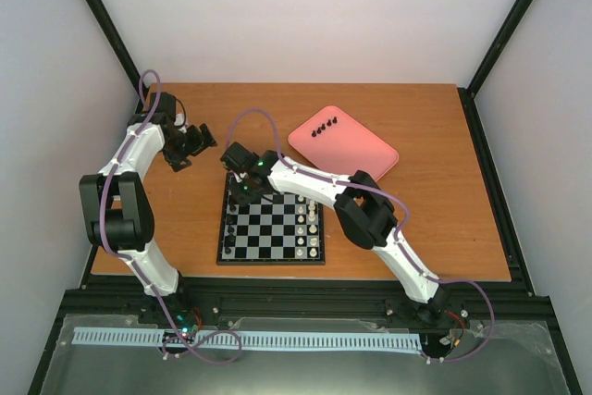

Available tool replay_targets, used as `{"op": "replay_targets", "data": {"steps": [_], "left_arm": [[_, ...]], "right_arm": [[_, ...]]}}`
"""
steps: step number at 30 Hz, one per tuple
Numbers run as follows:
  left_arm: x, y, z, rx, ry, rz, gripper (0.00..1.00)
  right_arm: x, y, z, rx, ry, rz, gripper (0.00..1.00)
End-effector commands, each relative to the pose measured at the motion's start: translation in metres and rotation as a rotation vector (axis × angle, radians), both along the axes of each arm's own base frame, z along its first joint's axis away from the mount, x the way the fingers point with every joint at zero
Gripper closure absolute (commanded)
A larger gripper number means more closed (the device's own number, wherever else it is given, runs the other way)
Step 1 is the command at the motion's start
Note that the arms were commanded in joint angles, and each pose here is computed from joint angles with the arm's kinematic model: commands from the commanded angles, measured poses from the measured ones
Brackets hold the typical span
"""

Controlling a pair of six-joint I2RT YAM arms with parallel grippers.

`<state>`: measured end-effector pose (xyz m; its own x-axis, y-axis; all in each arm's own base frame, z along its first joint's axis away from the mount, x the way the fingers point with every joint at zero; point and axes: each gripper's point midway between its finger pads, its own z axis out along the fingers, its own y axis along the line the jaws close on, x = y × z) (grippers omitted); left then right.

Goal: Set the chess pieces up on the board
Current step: Place the chess piece on the chessboard.

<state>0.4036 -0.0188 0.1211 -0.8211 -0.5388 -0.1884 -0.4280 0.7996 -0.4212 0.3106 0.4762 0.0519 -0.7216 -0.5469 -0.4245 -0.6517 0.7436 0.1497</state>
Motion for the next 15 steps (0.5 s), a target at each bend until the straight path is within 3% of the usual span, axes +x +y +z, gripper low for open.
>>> {"op": "replay_targets", "data": {"steps": [1, 15], "left_arm": [[0.009, 0.005, 0.005, 0.014, -0.028, -0.012, 0.0], [0.006, 0.005, 0.009, 0.017, -0.035, -0.013, 0.0]], "right_arm": [[0.001, -0.001, 0.004, 0.006, 0.001, 0.009, 0.84], [0.001, -0.002, 0.027, 0.026, -0.027, 0.0, 0.7]]}}
